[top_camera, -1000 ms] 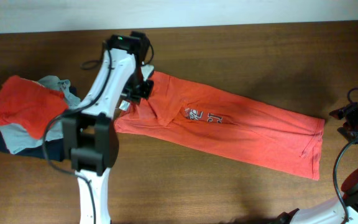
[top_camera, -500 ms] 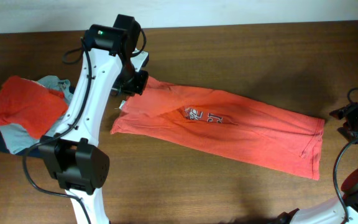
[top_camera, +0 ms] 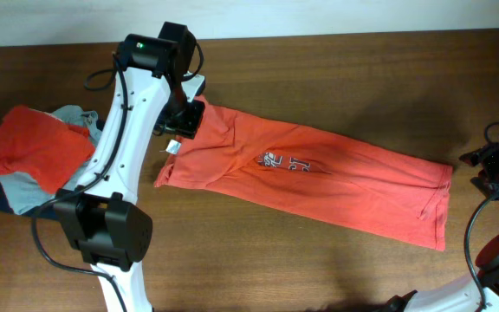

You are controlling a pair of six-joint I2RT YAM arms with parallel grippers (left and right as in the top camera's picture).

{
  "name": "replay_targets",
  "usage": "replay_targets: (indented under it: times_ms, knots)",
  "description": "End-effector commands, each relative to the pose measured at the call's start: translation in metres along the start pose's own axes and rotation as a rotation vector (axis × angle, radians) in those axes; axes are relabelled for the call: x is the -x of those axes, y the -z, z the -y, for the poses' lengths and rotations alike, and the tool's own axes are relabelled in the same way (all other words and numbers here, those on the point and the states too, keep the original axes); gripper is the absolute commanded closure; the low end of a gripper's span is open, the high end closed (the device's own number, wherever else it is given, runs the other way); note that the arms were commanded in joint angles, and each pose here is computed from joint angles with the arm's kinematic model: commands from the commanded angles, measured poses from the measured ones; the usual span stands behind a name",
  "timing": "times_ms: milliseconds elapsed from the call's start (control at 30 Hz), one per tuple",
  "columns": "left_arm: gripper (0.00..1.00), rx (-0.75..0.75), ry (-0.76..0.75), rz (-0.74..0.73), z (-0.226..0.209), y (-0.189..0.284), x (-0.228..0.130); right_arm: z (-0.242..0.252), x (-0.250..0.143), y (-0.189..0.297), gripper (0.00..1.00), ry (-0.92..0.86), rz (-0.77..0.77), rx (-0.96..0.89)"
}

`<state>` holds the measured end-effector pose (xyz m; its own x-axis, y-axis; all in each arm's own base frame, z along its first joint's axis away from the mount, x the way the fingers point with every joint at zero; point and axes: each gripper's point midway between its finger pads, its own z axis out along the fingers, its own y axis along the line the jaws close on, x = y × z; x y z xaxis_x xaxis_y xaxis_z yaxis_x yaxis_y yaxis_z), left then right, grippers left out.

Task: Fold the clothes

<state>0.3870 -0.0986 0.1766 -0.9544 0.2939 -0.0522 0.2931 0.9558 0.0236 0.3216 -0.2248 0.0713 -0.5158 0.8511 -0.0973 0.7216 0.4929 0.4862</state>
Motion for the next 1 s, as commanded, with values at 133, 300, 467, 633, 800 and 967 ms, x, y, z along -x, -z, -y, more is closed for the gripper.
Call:
replay_targets:
  times_ms: [133, 300, 467, 633, 800, 967]
  knots:
    - [0.51, 0.019, -0.061, 0.023, 0.007, -0.012, 0.010, -0.009, 0.006, 0.010, 0.36, 0.017, 0.030, 0.021]
    - [0.57, 0.014, -0.324, -0.001, 0.058, -0.058, 0.008, -0.009, 0.006, 0.010, 0.35, 0.017, 0.032, 0.017]
    - [0.59, 0.114, -0.538, -0.044, 0.092, -0.118, -0.014, -0.009, 0.007, 0.010, 0.35, 0.018, 0.034, 0.017]
    - [0.60, 0.165, -0.572, -0.021, 0.099, -0.143, -0.017, -0.009, 0.007, 0.010, 0.35, 0.018, 0.033, 0.017]
    - [0.60, 0.164, -0.566, 0.039, 0.102, -0.153, -0.007, -0.009, 0.006, 0.010, 0.35, 0.017, 0.030, 0.016]
    - [0.60, 0.165, -0.558, 0.110, 0.107, -0.153, 0.009, -0.009, 0.006, 0.010, 0.35, 0.016, 0.030, 0.017]
